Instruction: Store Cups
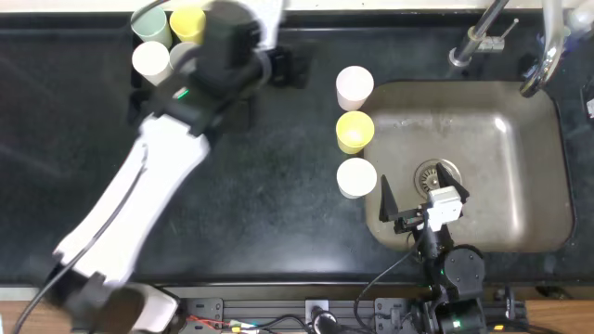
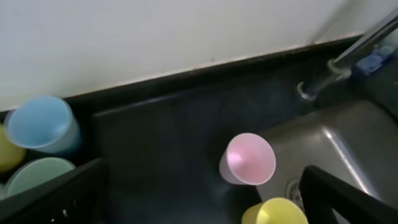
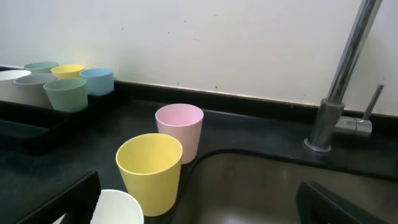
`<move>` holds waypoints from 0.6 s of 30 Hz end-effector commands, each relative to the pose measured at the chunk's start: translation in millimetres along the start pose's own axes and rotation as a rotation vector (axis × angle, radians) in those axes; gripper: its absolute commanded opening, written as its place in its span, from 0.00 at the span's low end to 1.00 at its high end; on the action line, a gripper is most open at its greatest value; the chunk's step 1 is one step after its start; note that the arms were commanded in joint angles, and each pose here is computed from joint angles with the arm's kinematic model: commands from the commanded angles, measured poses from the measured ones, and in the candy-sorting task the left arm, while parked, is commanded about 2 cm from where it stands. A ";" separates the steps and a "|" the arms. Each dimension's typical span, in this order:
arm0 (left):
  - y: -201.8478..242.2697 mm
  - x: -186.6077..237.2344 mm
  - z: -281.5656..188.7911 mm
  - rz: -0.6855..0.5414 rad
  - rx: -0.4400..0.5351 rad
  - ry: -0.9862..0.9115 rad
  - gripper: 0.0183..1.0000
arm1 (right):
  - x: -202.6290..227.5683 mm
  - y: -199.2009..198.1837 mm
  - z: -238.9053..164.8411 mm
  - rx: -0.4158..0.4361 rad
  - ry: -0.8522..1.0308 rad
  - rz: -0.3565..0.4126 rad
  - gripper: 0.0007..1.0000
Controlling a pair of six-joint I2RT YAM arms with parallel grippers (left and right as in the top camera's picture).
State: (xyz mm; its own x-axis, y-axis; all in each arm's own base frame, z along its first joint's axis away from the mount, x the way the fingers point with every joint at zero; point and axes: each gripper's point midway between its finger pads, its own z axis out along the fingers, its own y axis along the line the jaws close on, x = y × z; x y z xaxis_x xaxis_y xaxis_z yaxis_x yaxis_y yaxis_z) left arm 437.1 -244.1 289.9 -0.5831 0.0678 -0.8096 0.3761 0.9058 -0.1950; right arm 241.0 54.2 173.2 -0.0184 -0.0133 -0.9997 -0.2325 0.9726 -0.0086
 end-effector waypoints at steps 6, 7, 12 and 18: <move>-38.4 33.7 77.6 -0.196 -0.115 0.228 1.00 | 2.9 -1.9 0.2 0.010 -0.002 -0.003 1.00; -39.2 38.1 84.5 -0.205 -0.123 0.246 1.00 | 2.9 -1.9 0.2 0.010 -0.002 -0.003 1.00; -37.9 56.3 121.2 -0.214 -0.145 0.297 1.00 | 2.9 -1.9 0.2 0.010 -0.002 -0.003 1.00; -32.6 80.2 146.2 -0.262 -0.180 0.346 1.00 | 2.9 -1.9 0.2 0.010 -0.002 -0.003 1.00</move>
State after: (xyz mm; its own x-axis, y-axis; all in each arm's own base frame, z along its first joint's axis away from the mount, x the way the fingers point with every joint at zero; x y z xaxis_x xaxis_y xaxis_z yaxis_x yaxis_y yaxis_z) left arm 479.2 -328.6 153.8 -0.8554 -0.0171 -0.5177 0.1190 0.9662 -0.2287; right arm 241.0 54.2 173.2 -0.0184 -0.0133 -0.9997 -0.2325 0.9726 -0.0086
